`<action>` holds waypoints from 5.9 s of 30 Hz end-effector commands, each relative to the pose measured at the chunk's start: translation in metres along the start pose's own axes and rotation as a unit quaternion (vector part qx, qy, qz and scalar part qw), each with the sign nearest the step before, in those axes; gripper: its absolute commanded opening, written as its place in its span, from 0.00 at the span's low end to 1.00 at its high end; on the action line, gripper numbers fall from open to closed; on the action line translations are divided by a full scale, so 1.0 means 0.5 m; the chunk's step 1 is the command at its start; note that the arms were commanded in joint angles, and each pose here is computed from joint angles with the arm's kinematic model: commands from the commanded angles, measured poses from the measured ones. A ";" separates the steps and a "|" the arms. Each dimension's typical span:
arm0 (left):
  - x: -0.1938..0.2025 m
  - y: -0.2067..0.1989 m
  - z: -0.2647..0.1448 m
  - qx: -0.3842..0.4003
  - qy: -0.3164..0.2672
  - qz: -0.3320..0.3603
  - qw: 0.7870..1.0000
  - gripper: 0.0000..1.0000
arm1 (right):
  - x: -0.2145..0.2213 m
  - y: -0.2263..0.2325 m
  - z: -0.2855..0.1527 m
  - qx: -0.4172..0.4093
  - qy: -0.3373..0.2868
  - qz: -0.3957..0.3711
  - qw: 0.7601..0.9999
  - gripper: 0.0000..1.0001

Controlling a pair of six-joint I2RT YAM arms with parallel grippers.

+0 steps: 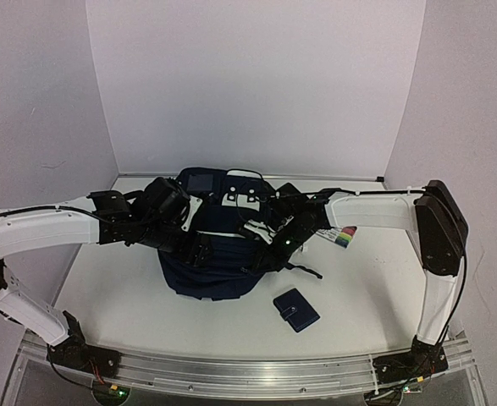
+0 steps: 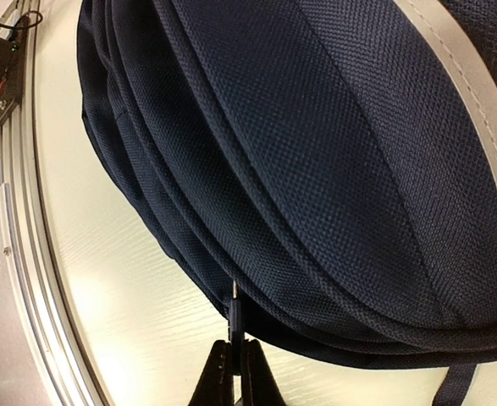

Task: Pack the student bag
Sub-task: Zip the student bag at the center of the board.

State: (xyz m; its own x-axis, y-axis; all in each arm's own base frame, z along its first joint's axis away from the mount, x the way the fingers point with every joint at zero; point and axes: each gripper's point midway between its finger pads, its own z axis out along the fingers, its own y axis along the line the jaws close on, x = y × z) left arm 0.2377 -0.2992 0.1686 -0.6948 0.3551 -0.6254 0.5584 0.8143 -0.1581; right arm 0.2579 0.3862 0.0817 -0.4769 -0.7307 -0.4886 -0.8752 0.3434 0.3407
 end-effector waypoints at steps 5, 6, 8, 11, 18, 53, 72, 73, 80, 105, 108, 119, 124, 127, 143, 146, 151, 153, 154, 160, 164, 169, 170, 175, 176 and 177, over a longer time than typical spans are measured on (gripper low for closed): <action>-0.021 0.013 -0.032 -0.011 -0.031 -0.007 0.999 0.72 | -0.003 0.006 0.019 0.000 0.001 -0.010 1.000 0.19; -0.021 0.014 -0.034 -0.010 -0.033 -0.008 0.999 0.72 | -0.002 0.007 0.022 -0.001 0.002 -0.011 1.000 0.20; -0.021 0.015 -0.036 -0.010 -0.035 -0.008 0.999 0.72 | -0.002 0.010 0.028 0.000 0.003 -0.013 1.000 0.20; -0.018 0.017 -0.036 -0.011 -0.035 -0.010 0.999 0.72 | -0.001 0.009 0.033 0.003 0.005 -0.015 1.000 0.23; -0.001 0.015 -0.023 -0.009 -0.015 0.005 1.000 0.70 | -0.002 0.008 0.028 0.009 0.003 -0.019 1.000 0.03; 0.049 -0.017 0.169 -0.023 0.003 0.364 0.931 0.35 | 0.005 -0.010 -0.009 0.019 -0.007 0.008 1.000 0.00; 0.106 0.081 0.082 -0.109 0.038 0.357 0.927 0.00 | 0.055 -0.123 -0.090 0.090 -0.014 0.038 0.995 0.00; 0.109 0.088 0.075 -0.116 0.041 0.357 0.926 0.00 | 0.051 -0.129 -0.094 0.094 -0.018 0.039 0.995 0.00; 0.105 0.096 0.022 -0.121 0.035 0.337 0.933 0.04 | 0.000 -0.118 -0.112 0.069 -0.051 0.059 0.995 0.00; -0.016 -0.158 0.142 -0.037 -0.112 0.408 0.905 0.45 | -0.005 -0.066 -0.084 0.008 -0.048 0.075 0.996 0.00; -0.026 -0.156 0.142 -0.047 -0.120 0.416 0.900 0.45 | -0.005 -0.063 -0.085 0.006 -0.049 0.075 0.996 0.00; -0.028 -0.116 0.181 -0.121 -0.085 0.433 0.889 0.20 | -0.001 -0.070 -0.083 0.013 -0.046 0.072 0.996 0.00; -0.017 -0.097 0.142 -0.121 -0.088 0.411 0.899 0.01 | 0.023 -0.124 -0.087 0.037 -0.039 0.084 0.995 0.00; -0.006 -0.090 0.120 -0.112 -0.087 0.398 0.906 0.00 | 0.029 -0.160 -0.096 0.063 -0.038 0.084 0.994 0.00; 0.046 -0.088 0.085 -0.059 -0.073 0.370 0.924 0.00 | -0.050 -0.321 -0.134 0.171 -0.060 0.079 0.980 0.00; 0.057 -0.095 0.090 -0.046 -0.065 0.371 0.925 0.00 | -0.065 -0.346 -0.149 0.184 -0.070 0.084 0.977 0.00; 0.069 -0.101 0.104 -0.046 -0.052 0.375 0.924 0.00 | -0.082 -0.336 -0.154 0.170 -0.082 0.088 0.978 0.00; 0.059 -0.105 0.100 -0.046 -0.062 0.366 0.927 0.08 | -0.081 -0.315 -0.151 0.143 -0.081 0.092 0.982 0.00; 0.051 -0.104 0.097 -0.050 -0.069 0.359 0.929 0.14 | -0.081 -0.302 -0.151 0.127 -0.081 0.093 0.984 0.05; -0.003 -0.093 0.061 -0.077 -0.116 0.291 0.947 0.58 | -0.083 -0.228 -0.185 0.069 -0.100 0.096 0.988 0.47; -0.047 -0.097 0.042 -0.080 -0.144 0.192 0.968 0.65 | -0.085 -0.199 -0.199 0.046 -0.111 0.113 0.986 0.54; -0.085 -0.115 0.027 -0.061 -0.160 0.071 0.983 0.87 | -0.089 -0.163 -0.202 0.000 -0.120 0.128 0.984 0.55; -0.094 -0.117 0.020 -0.054 -0.171 0.041 0.983 0.91 | -0.090 -0.153 -0.201 -0.005 -0.120 0.126 0.985 0.56; -0.108 -0.115 -0.016 -0.028 -0.204 -0.014 0.978 0.99 | -0.091 -0.113 -0.178 -0.005 -0.111 0.091 0.990 0.60; -0.108 -0.108 -0.023 -0.029 -0.208 -0.023 0.977 1.00 | -0.091 -0.107 -0.170 -0.005 -0.108 0.086 0.990 0.60; -0.105 -0.105 -0.027 -0.028 -0.209 -0.029 0.977 1.00 | -0.092 -0.103 -0.162 -0.007 -0.105 0.082 0.991 0.60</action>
State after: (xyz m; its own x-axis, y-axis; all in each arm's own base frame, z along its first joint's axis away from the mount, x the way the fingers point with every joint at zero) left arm 0.2216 -0.3683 0.1692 -0.4765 0.3457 -0.8084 0.6100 0.7922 -0.0208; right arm 0.3488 0.3365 0.1329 -0.6762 -0.5093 -0.5323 -0.7359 0.5005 0.4560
